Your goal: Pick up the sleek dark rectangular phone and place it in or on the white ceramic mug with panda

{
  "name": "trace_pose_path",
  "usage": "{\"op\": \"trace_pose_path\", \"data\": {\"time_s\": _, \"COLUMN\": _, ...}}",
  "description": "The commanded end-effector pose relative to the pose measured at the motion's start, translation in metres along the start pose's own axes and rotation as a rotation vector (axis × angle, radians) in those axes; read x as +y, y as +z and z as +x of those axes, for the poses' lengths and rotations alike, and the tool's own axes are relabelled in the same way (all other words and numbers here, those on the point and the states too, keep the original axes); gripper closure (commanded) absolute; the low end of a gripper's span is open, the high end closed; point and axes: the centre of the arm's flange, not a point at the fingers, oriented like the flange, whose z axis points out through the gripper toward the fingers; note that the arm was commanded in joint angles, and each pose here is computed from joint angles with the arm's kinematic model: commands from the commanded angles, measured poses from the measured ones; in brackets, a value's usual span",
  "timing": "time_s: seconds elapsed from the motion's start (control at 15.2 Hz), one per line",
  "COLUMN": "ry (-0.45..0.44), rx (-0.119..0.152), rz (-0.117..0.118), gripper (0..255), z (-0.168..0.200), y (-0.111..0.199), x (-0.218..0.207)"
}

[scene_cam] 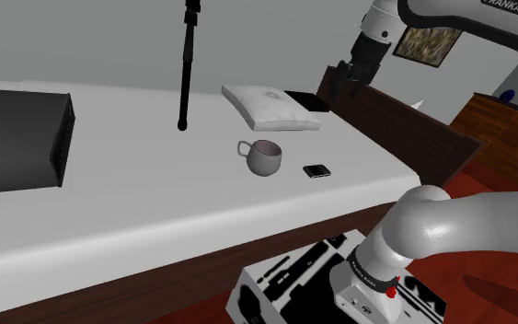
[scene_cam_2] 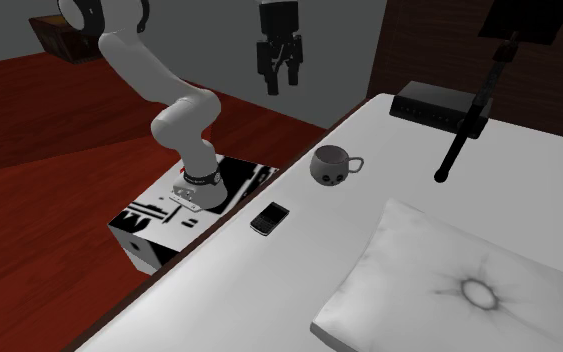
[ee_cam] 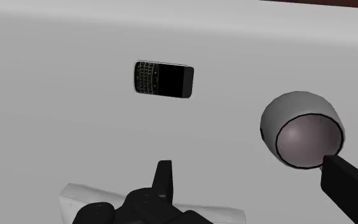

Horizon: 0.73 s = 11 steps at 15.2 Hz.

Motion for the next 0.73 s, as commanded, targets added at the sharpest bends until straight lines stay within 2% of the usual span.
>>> {"op": "trace_pose_path", "data": {"time_s": 0.0, "ry": 0.0, "rx": 0.0, "rz": 0.0, "gripper": 0, "z": 0.0, "y": 0.0, "x": 0.0}}
{"op": "trace_pose_path", "data": {"time_s": 0.66, "ry": 0.694, "rx": -0.1, "rz": -0.041, "gripper": 0, "z": 0.033, "y": 0.127, "x": 0.032}}
